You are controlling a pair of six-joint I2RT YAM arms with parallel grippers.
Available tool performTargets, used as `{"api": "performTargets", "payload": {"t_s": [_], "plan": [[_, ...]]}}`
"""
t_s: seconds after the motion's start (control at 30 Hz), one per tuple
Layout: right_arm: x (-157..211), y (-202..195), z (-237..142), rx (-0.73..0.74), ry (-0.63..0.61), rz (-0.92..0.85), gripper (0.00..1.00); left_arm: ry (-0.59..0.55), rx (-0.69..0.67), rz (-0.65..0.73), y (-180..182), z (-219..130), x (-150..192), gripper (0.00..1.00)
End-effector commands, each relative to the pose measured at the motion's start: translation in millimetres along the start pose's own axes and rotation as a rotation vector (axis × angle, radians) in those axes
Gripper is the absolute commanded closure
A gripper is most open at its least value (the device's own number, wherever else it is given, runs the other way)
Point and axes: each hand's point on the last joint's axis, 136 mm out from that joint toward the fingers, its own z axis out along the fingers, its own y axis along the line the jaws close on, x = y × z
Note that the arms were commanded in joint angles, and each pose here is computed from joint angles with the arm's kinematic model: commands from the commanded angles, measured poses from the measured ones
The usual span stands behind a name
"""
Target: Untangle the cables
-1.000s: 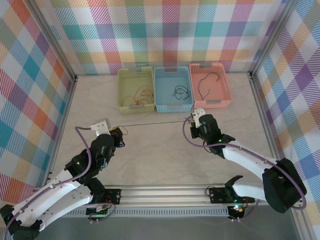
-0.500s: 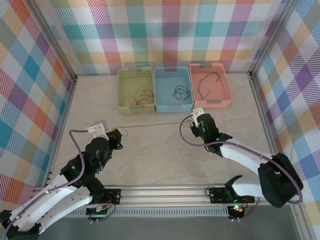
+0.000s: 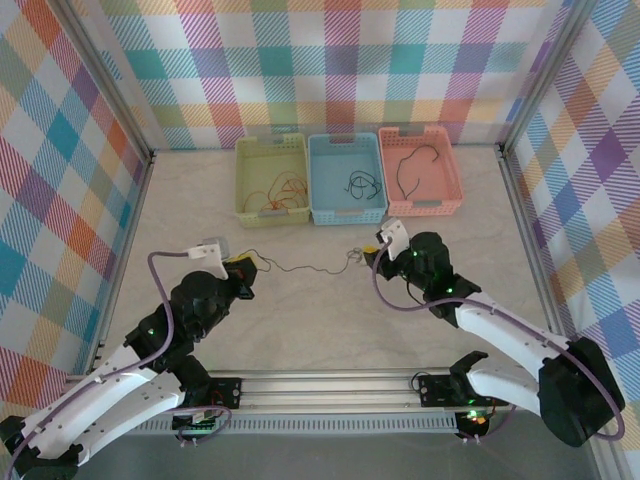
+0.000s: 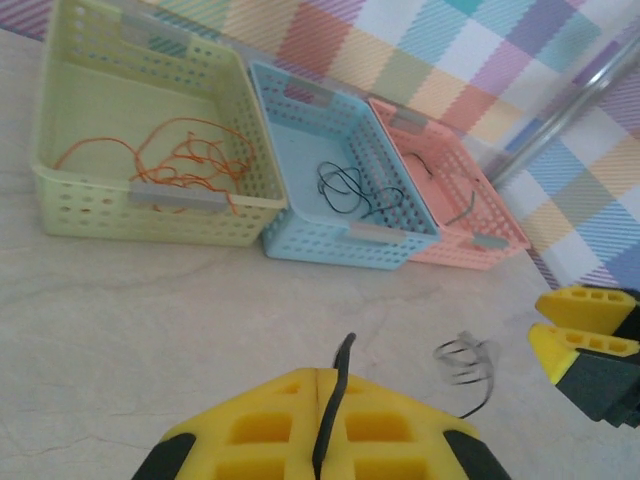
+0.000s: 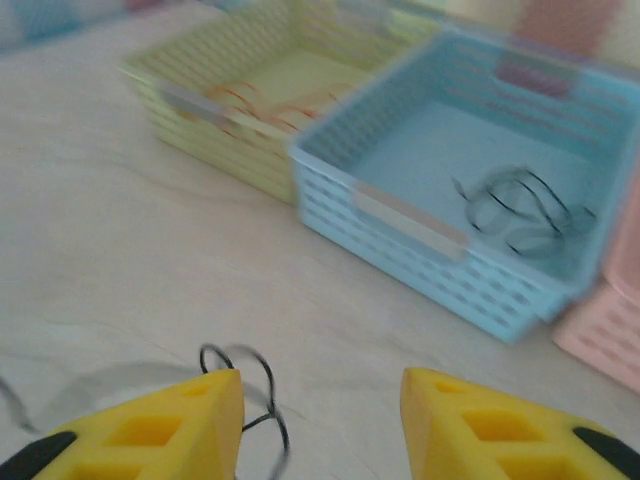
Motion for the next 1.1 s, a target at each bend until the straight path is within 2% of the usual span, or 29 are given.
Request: {"api": "performTargets", "payload": {"t_s": [0.0,0.1,0.4,0.57,0.8,1.07], "plan": [[-36,59,-10,-0.323,-0.152,-0.081,0.53,0.019,0.118,0.023,-24,2,0,1.00],[-42,95,-7,-0.476,-0.132,-0.156,0.52,0.039,0.175,0.032,-35,3,4,1.00],[-48,155,0,-0.747,-0.163,-0.303,0.41,0.102,0.315,0.064,-62,5,16,1.00],[-46,157,27,-0.732,-0.152,-0.324,0.40,0.121,0.391,0.066,-75,1,19,1.00],[-37,179,53,-0.795,-0.120,-0.311,0.43,0.130,0.421,0.070,-81,0,20,1.00],[-27,155,103,-0.579,-0.044,-0.276,0.58,0.103,0.442,0.072,-82,-7,16,1.00]]}}
